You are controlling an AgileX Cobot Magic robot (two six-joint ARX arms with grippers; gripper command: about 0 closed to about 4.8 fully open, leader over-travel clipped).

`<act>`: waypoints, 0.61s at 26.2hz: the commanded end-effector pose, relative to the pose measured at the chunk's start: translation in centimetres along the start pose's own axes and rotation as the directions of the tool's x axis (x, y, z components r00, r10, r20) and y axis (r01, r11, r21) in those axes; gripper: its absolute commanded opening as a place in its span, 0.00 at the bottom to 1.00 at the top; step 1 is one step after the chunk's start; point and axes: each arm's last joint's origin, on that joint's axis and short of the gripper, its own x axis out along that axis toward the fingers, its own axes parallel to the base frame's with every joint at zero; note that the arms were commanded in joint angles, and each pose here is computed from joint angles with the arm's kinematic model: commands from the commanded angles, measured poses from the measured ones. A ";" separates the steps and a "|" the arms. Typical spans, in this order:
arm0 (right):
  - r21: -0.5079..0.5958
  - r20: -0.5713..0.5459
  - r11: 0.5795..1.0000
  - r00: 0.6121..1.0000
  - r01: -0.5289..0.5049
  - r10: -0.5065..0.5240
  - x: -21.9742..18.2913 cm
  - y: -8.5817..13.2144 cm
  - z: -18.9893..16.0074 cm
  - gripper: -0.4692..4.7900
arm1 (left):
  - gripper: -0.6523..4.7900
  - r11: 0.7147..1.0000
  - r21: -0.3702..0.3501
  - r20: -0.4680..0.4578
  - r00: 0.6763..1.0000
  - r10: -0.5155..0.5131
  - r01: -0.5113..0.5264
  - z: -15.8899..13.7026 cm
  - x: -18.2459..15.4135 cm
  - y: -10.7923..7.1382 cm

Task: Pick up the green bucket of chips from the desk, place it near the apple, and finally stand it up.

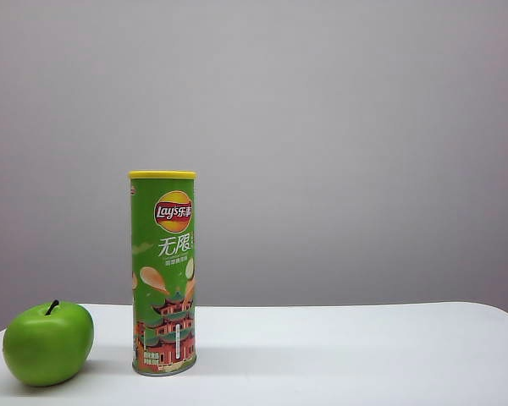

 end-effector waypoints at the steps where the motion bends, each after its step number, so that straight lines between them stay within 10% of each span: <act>1: 0.079 0.088 0.993 0.992 0.089 -0.096 -0.1 -0.2 0.6 0.08 | 0.11 1.000 -0.006 0.001 1.000 0.021 -0.021 0.0 0.0 0.3; 16: 0.092 -0.065 0.984 0.987 0.152 -0.147 -0.1 -0.5 -0.9 0.08 | 0.11 0.999 -0.039 -0.001 1.000 0.030 -0.030 0.0 0.0 0.3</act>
